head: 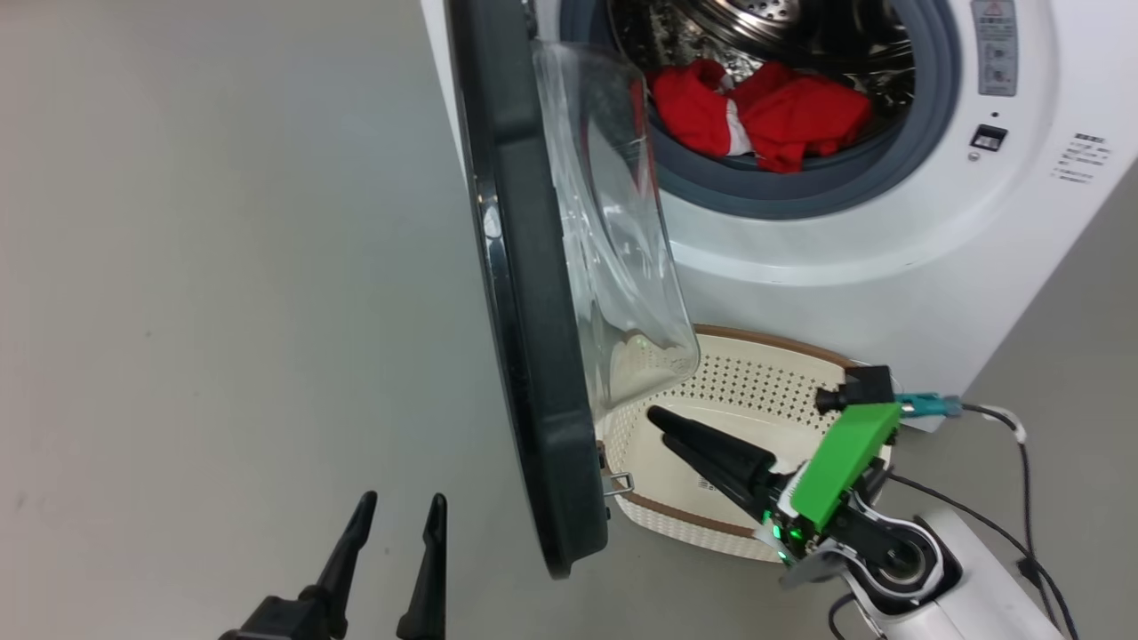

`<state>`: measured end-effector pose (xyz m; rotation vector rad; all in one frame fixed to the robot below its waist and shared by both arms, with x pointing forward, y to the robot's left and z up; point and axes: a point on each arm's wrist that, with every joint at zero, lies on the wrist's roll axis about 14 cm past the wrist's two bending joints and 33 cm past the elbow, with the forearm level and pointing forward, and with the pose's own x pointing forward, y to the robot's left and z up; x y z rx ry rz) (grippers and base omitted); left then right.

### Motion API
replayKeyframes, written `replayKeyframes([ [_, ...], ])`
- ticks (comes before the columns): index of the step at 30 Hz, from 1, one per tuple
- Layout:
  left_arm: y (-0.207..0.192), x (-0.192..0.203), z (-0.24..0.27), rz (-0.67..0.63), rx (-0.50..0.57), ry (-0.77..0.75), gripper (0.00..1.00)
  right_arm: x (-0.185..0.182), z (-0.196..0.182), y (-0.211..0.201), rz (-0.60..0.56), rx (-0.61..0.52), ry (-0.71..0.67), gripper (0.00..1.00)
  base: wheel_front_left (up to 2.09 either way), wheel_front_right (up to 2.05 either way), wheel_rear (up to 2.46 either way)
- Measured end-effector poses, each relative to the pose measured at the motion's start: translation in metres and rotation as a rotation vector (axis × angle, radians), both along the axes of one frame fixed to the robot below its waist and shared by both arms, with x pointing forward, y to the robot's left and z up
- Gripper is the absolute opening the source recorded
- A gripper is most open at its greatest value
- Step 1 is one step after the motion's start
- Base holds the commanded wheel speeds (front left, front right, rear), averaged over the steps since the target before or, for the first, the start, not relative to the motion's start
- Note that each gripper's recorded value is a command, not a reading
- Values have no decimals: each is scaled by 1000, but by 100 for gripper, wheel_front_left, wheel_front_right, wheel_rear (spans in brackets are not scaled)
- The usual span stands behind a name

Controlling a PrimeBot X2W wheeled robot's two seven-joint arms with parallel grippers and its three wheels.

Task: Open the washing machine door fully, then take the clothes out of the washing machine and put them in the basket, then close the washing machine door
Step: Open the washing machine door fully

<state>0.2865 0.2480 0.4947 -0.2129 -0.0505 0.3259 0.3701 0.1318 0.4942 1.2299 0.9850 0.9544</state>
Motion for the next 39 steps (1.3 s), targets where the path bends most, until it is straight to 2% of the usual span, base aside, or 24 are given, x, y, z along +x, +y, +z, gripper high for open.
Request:
replayKeyframes([
  [15,-4,9,3,-36,6,-17,100,2,-43,-60,-232,-99,69,100,0,0,0],
  [20,-8,8,-1,-48,-1,-10,100,3,-57,-83,-309,-166,50,100,0,0,0],
  [36,-12,12,-5,-66,-5,3,100,4,-93,-134,-425,-462,-197,100,0,0,0],
  [39,-12,13,-6,-68,-6,5,100,4,-101,-146,-427,-550,-303,100,0,0,0],
])
